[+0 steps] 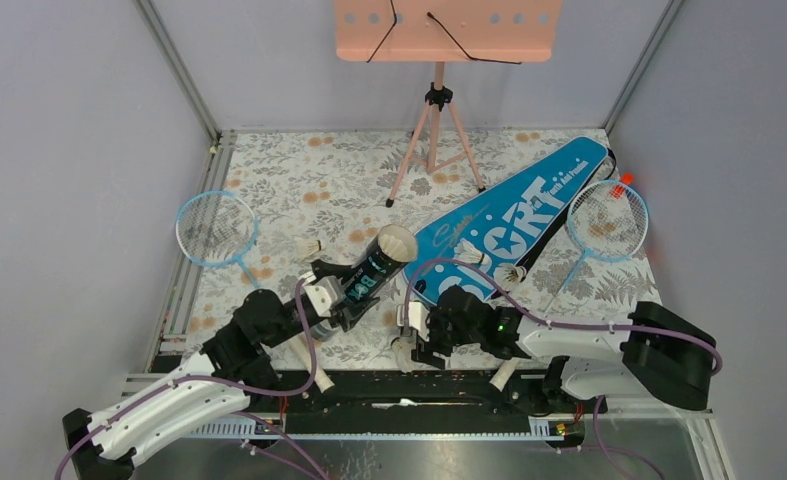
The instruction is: Pack up the badminton gear
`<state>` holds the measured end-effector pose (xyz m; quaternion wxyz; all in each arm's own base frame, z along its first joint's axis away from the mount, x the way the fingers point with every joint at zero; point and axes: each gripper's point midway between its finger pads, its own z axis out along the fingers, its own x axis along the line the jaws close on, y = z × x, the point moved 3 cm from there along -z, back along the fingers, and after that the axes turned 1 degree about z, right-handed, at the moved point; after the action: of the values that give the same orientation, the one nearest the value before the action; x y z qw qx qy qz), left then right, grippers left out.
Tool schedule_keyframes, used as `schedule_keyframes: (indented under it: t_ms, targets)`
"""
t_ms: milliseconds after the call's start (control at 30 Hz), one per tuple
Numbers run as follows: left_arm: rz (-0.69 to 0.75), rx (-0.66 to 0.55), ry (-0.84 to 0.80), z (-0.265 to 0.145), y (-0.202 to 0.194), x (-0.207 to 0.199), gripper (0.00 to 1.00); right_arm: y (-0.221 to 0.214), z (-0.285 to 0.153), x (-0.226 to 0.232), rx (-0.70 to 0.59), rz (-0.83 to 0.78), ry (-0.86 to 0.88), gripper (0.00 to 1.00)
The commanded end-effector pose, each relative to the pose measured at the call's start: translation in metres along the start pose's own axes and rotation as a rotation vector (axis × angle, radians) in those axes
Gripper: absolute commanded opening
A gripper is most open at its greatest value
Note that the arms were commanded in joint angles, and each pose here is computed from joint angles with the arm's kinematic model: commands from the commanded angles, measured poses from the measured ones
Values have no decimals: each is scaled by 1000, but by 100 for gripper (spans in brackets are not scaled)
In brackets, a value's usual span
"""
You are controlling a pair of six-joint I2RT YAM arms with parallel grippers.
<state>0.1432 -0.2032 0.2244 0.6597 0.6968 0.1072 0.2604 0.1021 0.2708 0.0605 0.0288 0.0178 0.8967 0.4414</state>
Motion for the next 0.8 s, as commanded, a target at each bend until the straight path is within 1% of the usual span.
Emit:
schedule_keyframes:
  t_ms: [0, 100, 167, 200, 233, 267, 300, 333, 400, 467, 600, 667, 700, 767]
  targets:
    - [2, -74, 15, 1, 19, 3, 8, 16, 9, -9, -48, -33, -31, 72]
    - [1, -76, 11, 2, 18, 3, 8, 18, 10, -9, -52, -23, -32, 64]
    - [1, -76, 11, 2, 18, 3, 8, 18, 8, -9, -57, -10, -40, 55]
    - [1, -77, 10, 2, 18, 2, 8, 18, 7, -10, -60, -1, -53, 44]
    - [1, -78, 10, 3, 17, 2, 8, 19, 6, -12, -63, 8, -66, 31]
    - [1, -77, 12, 3, 16, 2, 8, 19, 5, -12, -65, 13, -75, 22]
    - [1, -76, 13, 3, 16, 3, 8, 19, 4, -13, -67, 21, -86, 13]
    - [2, -77, 12, 3, 16, 2, 8, 22, 1, -14, -76, 33, -97, 9]
    - [3, -74, 11, 4, 15, 2, 8, 28, -5, -12, -85, 54, -95, 5]
    - [8, -72, 10, 5, 14, 2, 8, 36, -15, -10, -91, 123, -101, 0]
    - [27, -65, 8, 6, 11, 2, 7, 67, -51, -3, -152, 331, -134, 0]
    - [41, -69, 0, 6, 10, 1, 7, 76, -75, 2, -180, 440, -151, 0]
    - [49, -72, -2, 6, 10, 1, 7, 79, -87, 2, -192, 497, -187, 0]
    - [64, -79, -21, 5, 10, -1, 7, 82, -117, 4, -216, 546, -234, 0]
